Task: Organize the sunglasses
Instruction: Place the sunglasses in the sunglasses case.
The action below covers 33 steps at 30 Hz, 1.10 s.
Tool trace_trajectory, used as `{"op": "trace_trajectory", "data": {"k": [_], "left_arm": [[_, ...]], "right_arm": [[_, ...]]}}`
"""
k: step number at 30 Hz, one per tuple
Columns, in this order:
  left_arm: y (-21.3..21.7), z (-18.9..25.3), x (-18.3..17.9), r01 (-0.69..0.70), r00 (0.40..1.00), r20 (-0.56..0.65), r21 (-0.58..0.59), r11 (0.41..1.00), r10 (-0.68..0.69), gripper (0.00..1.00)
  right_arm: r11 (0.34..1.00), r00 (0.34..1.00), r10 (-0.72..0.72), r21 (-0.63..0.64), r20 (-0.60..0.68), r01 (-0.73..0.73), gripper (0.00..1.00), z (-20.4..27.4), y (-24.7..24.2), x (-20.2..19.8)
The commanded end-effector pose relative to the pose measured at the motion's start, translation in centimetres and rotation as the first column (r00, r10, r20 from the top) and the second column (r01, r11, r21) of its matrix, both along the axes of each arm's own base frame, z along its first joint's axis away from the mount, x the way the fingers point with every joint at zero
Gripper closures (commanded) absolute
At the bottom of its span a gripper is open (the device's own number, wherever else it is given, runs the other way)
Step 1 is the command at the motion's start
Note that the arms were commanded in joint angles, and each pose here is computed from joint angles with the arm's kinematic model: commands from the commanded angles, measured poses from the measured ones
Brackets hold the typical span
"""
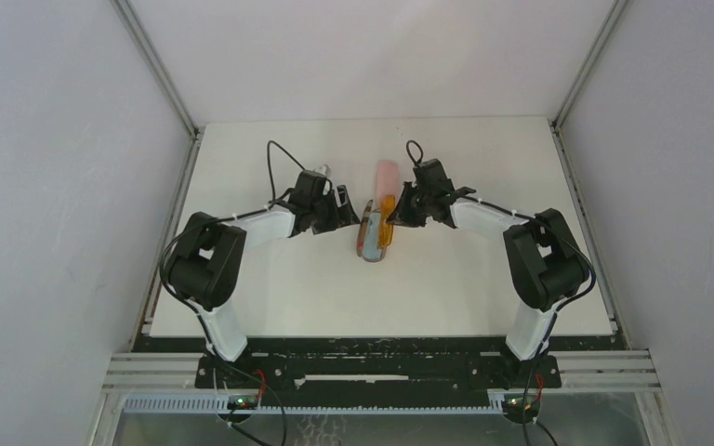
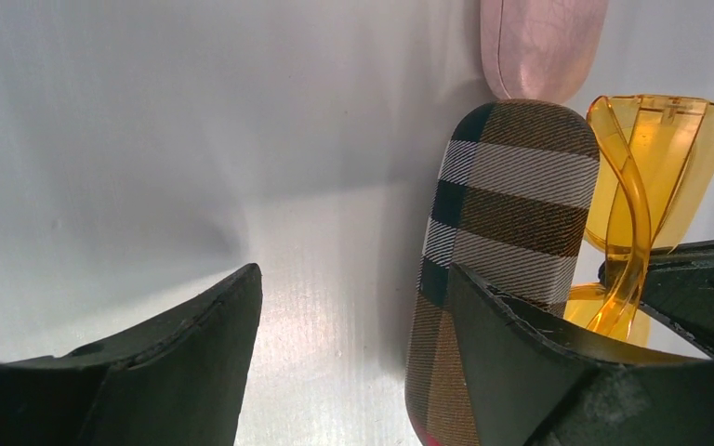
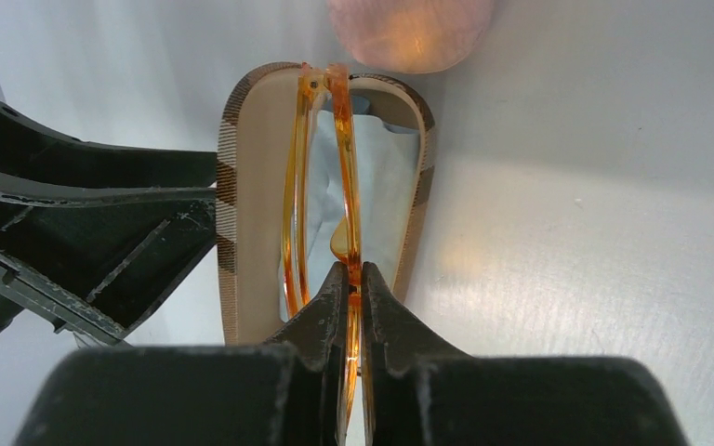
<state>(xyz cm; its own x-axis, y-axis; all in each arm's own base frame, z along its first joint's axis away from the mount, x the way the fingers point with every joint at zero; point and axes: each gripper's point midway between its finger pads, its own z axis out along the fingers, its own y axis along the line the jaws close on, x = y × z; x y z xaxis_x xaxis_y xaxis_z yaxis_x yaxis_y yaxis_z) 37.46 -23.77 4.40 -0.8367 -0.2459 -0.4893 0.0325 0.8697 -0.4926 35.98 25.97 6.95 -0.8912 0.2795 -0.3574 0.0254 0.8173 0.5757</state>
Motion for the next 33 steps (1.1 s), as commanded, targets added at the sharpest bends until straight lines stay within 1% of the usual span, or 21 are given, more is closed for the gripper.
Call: {"op": "trace_trajectory", "data": {"k": [1, 15, 33], "left_arm": [[-0.8, 2.2, 0.3, 0.039, 0.996, 0.076, -0.025, 0.999, -0.037, 0.23], [-0.9, 2.4, -0.3, 0.047, 0.995, 0.088, -0.034, 0.998, -0.044, 0.23], [-1.0, 2.3, -0.5, 0.055, 0.995, 0.086, -0.036, 0.998, -0.051, 0.23]], "right_arm": [[0.997, 0.997, -0.006, 0.074, 0.075, 0.001, 1.00, 3.1, 1.4, 0.7], [0.995, 0.999, -0.033, 0.097, 0.036, 0.030, 1.00, 1.9, 2.8, 0.3], [0.999, 0.999, -0.043, 0.028, 0.011, 0.042, 1.00, 0.0, 1.6, 0.2]]}}
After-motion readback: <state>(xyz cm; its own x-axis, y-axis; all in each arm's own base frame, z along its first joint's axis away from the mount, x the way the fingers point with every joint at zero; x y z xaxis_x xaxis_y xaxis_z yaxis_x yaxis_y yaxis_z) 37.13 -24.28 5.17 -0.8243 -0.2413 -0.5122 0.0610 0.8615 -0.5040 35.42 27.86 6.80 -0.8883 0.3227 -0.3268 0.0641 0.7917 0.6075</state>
